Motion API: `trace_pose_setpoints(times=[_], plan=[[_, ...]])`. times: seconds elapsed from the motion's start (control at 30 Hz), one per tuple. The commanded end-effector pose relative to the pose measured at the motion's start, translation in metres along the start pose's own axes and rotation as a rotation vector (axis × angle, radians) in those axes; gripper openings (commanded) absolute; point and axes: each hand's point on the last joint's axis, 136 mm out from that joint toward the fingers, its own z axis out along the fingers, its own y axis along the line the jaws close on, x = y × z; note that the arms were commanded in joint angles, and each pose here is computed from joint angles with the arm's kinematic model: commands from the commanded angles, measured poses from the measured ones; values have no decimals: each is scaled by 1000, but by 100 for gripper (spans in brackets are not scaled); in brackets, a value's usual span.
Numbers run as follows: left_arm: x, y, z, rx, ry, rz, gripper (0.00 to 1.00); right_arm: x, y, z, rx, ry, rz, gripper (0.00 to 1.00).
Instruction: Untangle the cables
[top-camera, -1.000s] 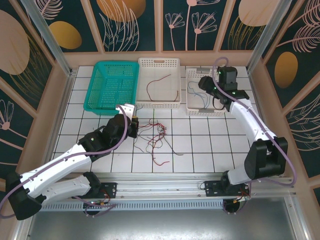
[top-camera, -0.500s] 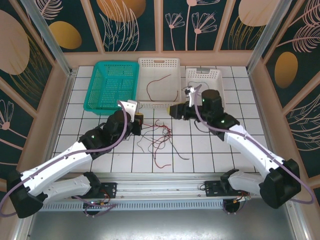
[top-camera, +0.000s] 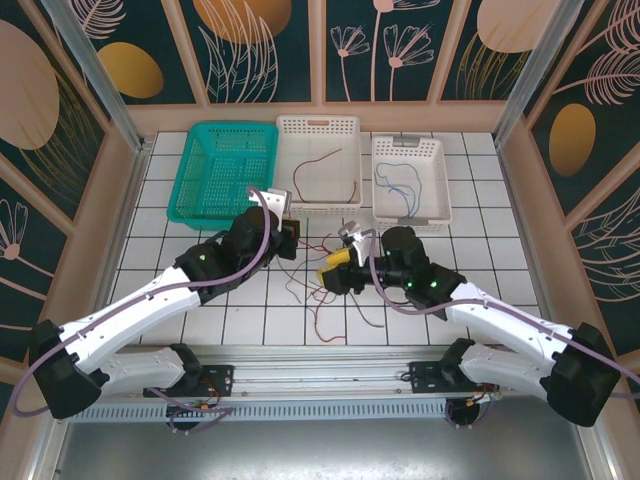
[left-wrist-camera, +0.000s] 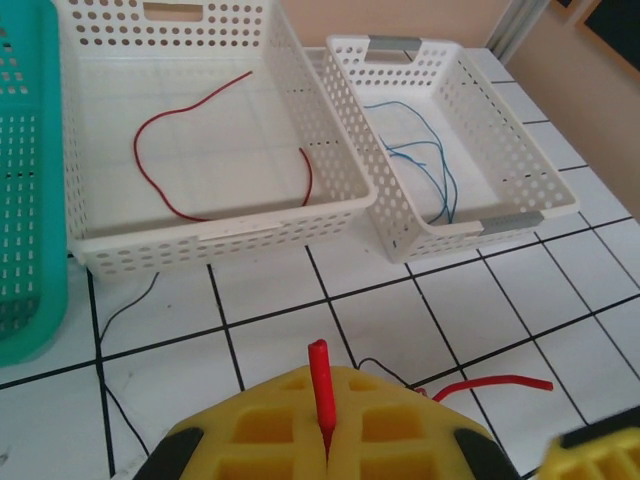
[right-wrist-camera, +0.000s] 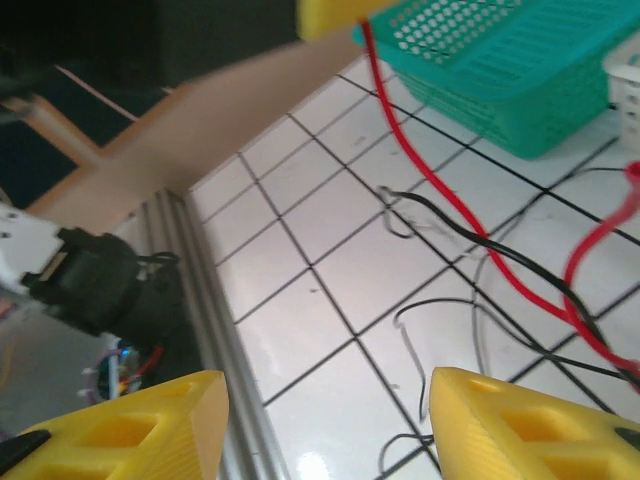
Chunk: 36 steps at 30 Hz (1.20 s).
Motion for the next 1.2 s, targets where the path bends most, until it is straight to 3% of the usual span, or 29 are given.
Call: trace_pose_setpoints(times=[0.0,0.1,0.2,0.37,0.63,0.87,1.17], plan=[[-16,-14,-3,55,-23,-43,0,1,-28,9,160,-27,-61,56],[-16,-18,-2,72,-9,-58,0,-1,-34,16,225,-52,-86,56],[-17,-21,-1,77,3,-83,0,0,-15,25,179,-52,-142,55],[-25,-26,-4,94,-6,-141,0,6,19,33,-33,-88,-63,57],[-40,-42,-13,182,-35,-231,0,7,18,55,-48,-166,42,59],[-37,-31,-14,126,-35,-214,0,-20,20,32,72,-219,-49,59],[-38,-31,-17,124,-37,-203,0,-22,1,-16,240,-243,-56,60]])
